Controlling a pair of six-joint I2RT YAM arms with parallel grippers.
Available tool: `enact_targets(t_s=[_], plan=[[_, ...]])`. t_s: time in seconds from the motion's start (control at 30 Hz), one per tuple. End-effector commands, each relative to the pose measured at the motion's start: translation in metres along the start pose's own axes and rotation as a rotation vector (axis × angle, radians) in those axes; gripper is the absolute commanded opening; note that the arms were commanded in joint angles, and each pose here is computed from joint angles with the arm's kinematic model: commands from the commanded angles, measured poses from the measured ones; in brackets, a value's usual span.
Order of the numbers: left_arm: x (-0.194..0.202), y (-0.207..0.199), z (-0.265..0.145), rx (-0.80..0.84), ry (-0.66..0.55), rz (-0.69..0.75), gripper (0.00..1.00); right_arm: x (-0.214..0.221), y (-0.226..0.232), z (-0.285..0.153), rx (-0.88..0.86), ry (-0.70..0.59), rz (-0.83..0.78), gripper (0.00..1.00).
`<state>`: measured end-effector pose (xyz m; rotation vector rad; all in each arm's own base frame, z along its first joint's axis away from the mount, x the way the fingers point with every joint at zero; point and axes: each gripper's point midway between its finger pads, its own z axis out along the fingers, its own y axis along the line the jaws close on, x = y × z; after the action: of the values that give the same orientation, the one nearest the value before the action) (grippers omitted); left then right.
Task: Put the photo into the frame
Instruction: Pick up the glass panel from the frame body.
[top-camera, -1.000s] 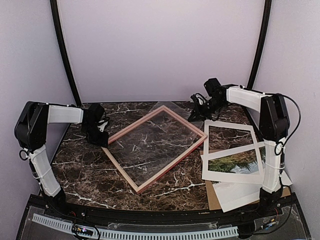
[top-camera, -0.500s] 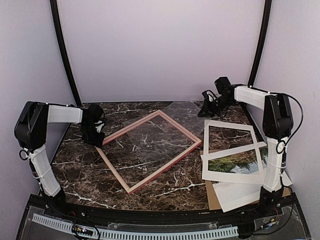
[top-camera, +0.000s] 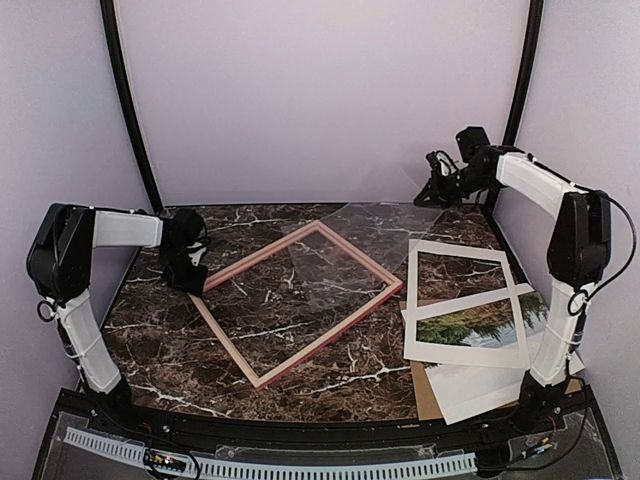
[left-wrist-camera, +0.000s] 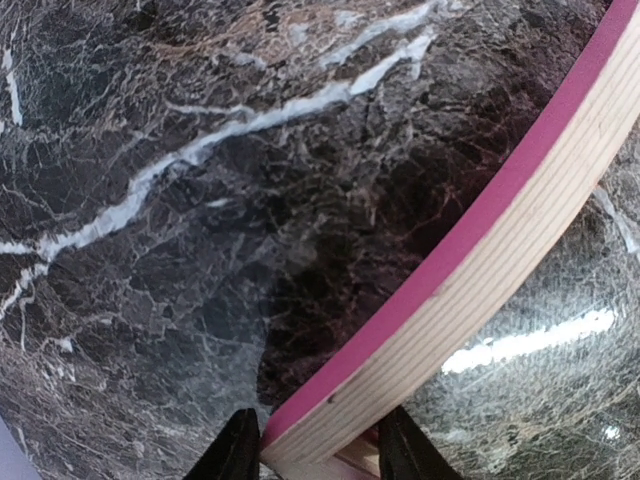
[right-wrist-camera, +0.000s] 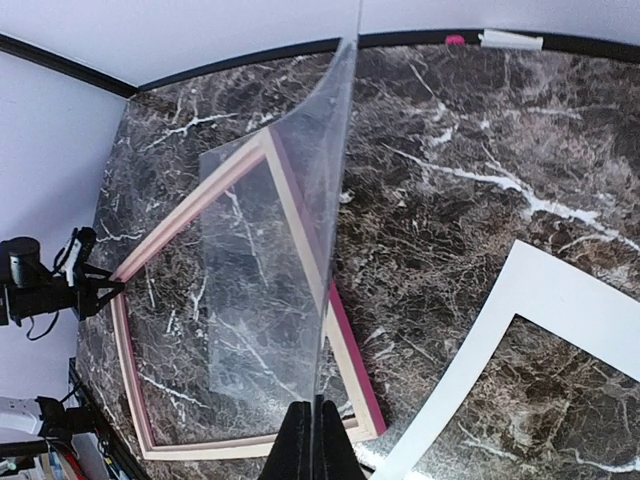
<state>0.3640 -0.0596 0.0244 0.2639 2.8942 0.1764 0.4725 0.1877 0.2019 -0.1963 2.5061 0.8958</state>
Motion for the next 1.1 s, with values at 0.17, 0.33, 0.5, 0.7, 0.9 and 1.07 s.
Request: enact_targets(t_s=[0.17,0.33,0.5,0.7,0.9,1.07], plan=[[0.045,-0.03,-0.04,0.222,0.036,-0.063,0.41,-0.034,0.056,-0.065,-0.041,-0.129,-0.098,0.0],[0.011,-0.033,-0.062,0.258,-0.088,-0.039,0.72,-0.035,0.06,-0.064,-0.065,-0.131,-0.094,0.0],[-0.036,-0.041,-0.066,0.282,-0.167,0.04,0.8,-0.032,0.07,-0.067,-0.105,-0.125,-0.097,0.0],[-0.068,-0.064,-0.046,0.35,-0.19,0.118,0.8,-0.027,0.087,-0.085,-0.152,-0.141,-0.121,0.0],[-0.077,-0.081,-0.034,0.402,-0.197,0.159,0.77,-0.02,0.095,-0.096,-0.175,-0.158,-0.14,0.0],[-0.077,-0.091,-0.029,0.37,-0.192,0.212,0.74,-0.013,0.097,-0.098,-0.192,-0.159,-0.144,0.0]])
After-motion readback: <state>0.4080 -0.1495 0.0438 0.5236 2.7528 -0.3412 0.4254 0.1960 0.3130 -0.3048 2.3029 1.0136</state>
